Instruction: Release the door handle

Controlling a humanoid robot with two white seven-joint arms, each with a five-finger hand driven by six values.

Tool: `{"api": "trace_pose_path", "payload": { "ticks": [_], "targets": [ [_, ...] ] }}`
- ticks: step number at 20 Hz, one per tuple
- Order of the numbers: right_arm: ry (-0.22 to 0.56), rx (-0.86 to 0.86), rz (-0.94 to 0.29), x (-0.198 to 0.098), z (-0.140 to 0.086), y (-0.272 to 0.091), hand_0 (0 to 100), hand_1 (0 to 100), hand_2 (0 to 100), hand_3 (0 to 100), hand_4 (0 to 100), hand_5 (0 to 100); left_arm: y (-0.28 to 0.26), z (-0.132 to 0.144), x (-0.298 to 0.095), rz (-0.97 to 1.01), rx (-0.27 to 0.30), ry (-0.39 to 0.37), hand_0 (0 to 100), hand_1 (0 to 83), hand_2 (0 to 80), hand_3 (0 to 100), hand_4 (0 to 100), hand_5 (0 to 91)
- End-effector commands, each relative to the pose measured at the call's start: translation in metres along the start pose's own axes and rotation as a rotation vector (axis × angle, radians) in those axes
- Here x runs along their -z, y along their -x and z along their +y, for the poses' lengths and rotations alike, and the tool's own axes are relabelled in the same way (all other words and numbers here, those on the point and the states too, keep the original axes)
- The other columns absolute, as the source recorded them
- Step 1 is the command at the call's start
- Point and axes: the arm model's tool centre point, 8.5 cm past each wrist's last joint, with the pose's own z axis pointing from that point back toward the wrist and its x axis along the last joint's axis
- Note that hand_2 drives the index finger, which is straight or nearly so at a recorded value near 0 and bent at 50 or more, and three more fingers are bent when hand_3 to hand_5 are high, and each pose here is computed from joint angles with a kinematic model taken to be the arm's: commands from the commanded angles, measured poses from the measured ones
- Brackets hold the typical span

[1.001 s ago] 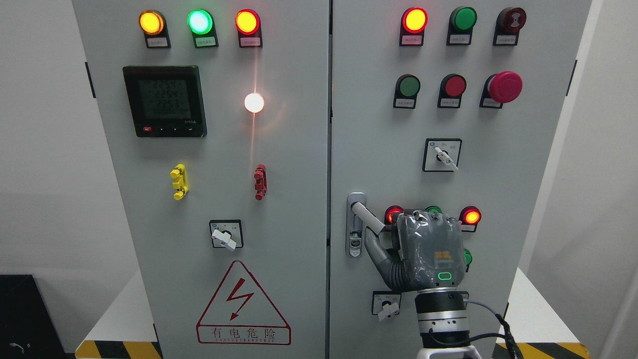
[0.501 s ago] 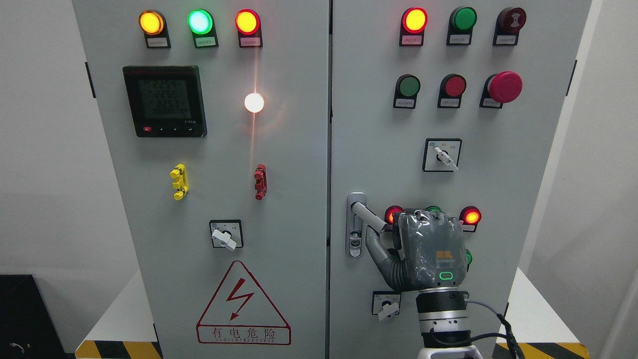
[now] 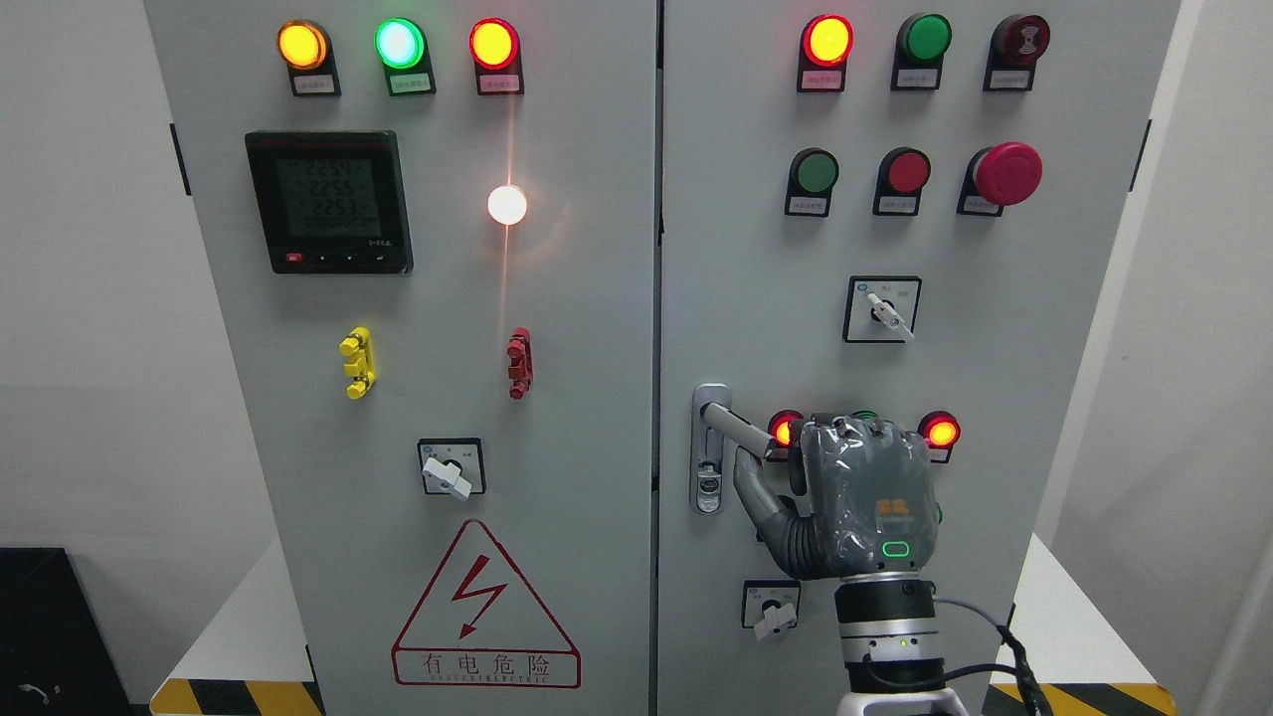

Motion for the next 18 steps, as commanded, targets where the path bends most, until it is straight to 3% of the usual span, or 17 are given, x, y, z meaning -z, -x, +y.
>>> {"api": "trace_pose_path", "payload": {
  "ticks": [1,18],
  "targets": [
    [0.005,-0.003,0.005,0.0005,-0.0012,0.0024,53,37,94,100,100,100,0.0057,-0.0002,-0.0006,0.008,-0.001,0.0,12,55.6,0.0,0,0,0.0],
    [0.01,-0.003,0.006,0.0013,-0.0032,0.0022,52,38,94,100,100,100,0.0057,-0.0002,-0.0006,0.008,-0.001,0.0,12,55.6,0.0,0,0,0.0]
  ]
}}
